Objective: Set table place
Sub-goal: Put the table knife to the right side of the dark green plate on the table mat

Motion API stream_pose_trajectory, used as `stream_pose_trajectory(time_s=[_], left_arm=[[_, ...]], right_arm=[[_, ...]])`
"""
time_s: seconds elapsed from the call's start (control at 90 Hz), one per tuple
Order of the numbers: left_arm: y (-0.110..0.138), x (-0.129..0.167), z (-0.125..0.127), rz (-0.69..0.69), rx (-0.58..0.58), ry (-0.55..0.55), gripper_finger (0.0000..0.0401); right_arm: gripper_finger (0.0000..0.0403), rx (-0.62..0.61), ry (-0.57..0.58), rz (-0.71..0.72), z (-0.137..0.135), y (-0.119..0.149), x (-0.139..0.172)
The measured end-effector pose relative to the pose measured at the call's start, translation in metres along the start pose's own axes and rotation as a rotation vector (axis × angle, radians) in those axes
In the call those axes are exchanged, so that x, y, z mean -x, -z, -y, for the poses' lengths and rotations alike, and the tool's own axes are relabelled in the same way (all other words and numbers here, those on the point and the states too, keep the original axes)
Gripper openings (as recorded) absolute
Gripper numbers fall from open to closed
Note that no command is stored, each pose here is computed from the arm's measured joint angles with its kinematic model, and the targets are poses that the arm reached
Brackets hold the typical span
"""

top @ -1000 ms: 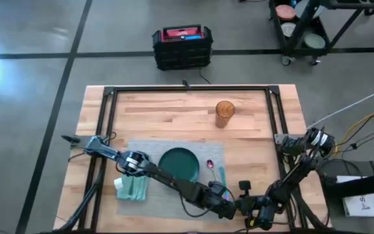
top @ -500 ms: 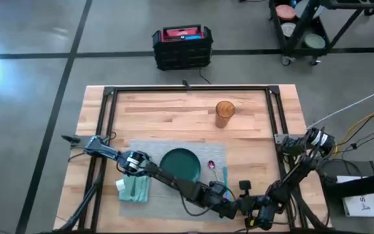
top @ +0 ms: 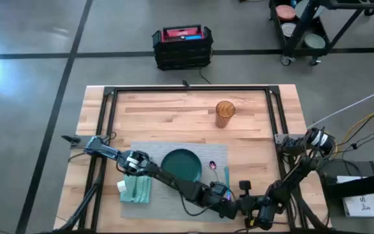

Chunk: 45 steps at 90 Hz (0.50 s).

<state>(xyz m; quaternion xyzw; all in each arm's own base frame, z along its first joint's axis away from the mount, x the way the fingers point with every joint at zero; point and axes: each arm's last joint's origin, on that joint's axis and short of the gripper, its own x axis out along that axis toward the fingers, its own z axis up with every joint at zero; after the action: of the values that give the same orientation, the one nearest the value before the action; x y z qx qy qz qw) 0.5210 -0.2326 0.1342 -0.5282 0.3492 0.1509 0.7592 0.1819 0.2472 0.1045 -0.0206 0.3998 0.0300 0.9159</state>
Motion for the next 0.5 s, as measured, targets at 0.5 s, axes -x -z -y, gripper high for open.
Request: stream_pose_trajectory(time_s=[0.5], left_arm=[[-0.0009,-0.0007,0.0025,0.022,-0.004,0.030,0.0076]], right_arm=[[0.0000,0.008,-0.001,0.006,0.0003,0.0005,-0.0003]])
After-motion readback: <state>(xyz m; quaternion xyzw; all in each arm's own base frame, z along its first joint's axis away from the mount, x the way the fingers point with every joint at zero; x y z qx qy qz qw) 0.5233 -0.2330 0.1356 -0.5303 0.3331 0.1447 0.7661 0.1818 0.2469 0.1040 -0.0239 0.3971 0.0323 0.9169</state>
